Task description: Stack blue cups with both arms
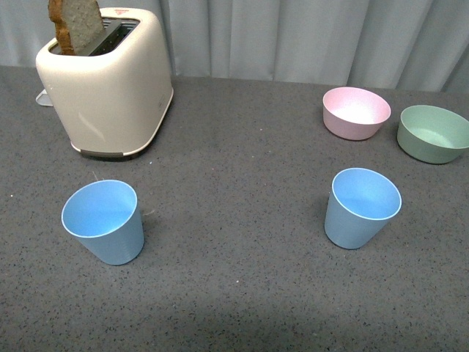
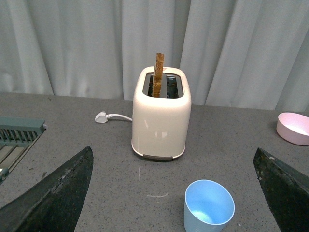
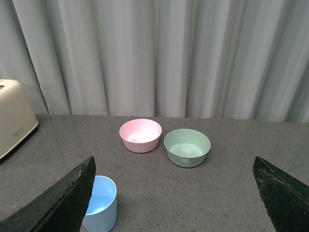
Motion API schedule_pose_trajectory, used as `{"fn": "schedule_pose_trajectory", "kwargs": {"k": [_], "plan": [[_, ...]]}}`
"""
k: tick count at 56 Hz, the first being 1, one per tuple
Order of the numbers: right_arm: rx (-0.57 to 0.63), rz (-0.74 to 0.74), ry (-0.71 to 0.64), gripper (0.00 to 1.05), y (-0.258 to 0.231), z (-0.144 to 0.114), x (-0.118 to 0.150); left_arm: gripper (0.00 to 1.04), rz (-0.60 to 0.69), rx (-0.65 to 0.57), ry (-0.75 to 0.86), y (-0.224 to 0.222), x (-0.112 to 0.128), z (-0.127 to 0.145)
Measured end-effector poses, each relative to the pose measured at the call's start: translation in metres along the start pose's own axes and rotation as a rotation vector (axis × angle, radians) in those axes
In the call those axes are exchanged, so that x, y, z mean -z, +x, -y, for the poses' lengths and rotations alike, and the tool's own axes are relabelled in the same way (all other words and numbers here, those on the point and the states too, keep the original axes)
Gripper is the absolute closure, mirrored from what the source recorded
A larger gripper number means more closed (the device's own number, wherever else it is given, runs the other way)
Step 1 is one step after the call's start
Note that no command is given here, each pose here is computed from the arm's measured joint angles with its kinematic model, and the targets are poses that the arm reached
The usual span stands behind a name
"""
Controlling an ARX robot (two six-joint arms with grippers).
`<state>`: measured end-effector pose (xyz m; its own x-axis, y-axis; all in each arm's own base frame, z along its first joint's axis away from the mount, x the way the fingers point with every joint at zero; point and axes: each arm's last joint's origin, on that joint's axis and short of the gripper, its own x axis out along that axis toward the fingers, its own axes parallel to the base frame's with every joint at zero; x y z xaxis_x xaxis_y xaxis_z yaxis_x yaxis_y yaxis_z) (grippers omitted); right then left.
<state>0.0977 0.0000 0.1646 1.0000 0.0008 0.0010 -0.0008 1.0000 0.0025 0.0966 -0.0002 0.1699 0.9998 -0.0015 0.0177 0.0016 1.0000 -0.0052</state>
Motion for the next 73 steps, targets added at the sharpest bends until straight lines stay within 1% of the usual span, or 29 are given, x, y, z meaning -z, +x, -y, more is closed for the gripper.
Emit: {"fn": "schedule_pose_trajectory", "kwargs": {"k": [40, 41, 43, 45, 47, 49, 52, 56, 64, 70, 73], "plan": [[0.0, 0.0, 0.0, 0.1, 0.0, 0.0, 0.0, 0.07, -0.003, -0.007, -0.003, 0.0, 0.0, 0.0], [0.0, 0.0, 0.0, 0.1, 0.0, 0.0, 0.0, 0.07, -0.016, -0.016, -0.011, 0.0, 0.001, 0.0], [0.0, 0.0, 0.0, 0.1, 0.0, 0.0, 0.0, 0.07, -0.089, -0.075, -0.034, 0.001, 0.001, 0.0], [0.0, 0.0, 0.0, 0.1, 0.0, 0.0, 0.0, 0.07, -0.219, -0.153, -0.07, 0.003, 0.003, 0.0], [0.0, 0.0, 0.0, 0.1, 0.0, 0.0, 0.0, 0.07, -0.293, -0.194, -0.097, 0.006, 0.006, 0.0], [0.0, 0.0, 0.0, 0.1, 0.0, 0.0, 0.0, 0.07, -0.345, -0.204, -0.13, 0.011, 0.009, 0.0], [0.0, 0.0, 0.0, 0.1, 0.0, 0.0, 0.0, 0.07, -0.393, -0.204, -0.169, 0.019, 0.011, 0.001], [0.0, 0.0, 0.0, 0.1, 0.0, 0.0, 0.0, 0.07, -0.422, -0.188, -0.216, 0.032, 0.011, 0.001], [0.0, 0.0, 0.0, 0.1, 0.0, 0.0, 0.0, 0.07, -0.474, -0.122, -0.299, 0.076, 0.006, -0.001], [0.0, 0.0, 0.0, 0.1, 0.0, 0.0, 0.0, 0.07, -0.561, -0.074, -0.317, 0.102, 0.011, 0.001], [0.0, 0.0, 0.0, 0.1, 0.0, 0.0, 0.0, 0.07, -0.632, -0.048, -0.34, 0.118, 0.018, 0.004]]}}
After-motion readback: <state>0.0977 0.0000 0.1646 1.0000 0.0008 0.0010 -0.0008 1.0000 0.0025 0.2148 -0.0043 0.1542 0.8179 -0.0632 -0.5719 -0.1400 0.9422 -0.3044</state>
